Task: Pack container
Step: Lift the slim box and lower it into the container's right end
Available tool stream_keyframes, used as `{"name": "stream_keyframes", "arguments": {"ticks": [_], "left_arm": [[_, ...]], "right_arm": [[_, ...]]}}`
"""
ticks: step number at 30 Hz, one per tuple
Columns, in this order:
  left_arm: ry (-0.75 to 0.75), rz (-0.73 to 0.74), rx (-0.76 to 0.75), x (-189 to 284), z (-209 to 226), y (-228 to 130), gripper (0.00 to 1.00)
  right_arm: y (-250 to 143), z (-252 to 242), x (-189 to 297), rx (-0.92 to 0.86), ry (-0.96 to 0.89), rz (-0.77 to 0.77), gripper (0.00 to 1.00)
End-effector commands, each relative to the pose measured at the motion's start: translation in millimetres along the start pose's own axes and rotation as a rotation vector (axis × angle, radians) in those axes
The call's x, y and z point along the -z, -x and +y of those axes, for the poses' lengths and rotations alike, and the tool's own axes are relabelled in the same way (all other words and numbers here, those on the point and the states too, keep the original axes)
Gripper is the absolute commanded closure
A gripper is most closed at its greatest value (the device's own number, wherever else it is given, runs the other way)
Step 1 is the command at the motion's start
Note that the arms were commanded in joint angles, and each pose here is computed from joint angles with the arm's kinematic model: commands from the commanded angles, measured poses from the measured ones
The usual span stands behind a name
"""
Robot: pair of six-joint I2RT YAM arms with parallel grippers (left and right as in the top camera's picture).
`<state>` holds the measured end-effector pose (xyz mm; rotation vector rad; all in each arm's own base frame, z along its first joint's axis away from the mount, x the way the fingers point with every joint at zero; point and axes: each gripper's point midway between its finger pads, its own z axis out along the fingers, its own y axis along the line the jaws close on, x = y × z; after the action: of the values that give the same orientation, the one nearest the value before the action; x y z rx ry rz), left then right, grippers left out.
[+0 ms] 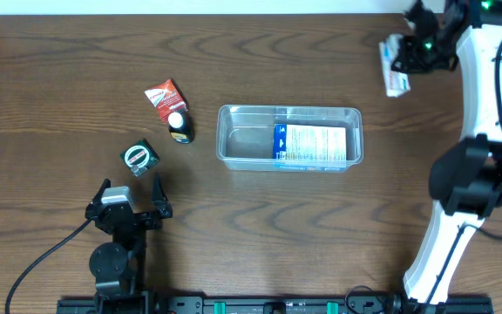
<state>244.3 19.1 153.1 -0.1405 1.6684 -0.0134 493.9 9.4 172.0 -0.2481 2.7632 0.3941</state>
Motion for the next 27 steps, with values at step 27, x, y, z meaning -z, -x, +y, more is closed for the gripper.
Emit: {"name": "stream_keyframes", "arguments": {"ticks": [27], "left_arm": [[0.009, 0.048, -0.009, -1, 3, -16, 0.02]], "right_arm": [[-83, 182, 28, 1.232, 0.087, 0.283, 0.92]]}}
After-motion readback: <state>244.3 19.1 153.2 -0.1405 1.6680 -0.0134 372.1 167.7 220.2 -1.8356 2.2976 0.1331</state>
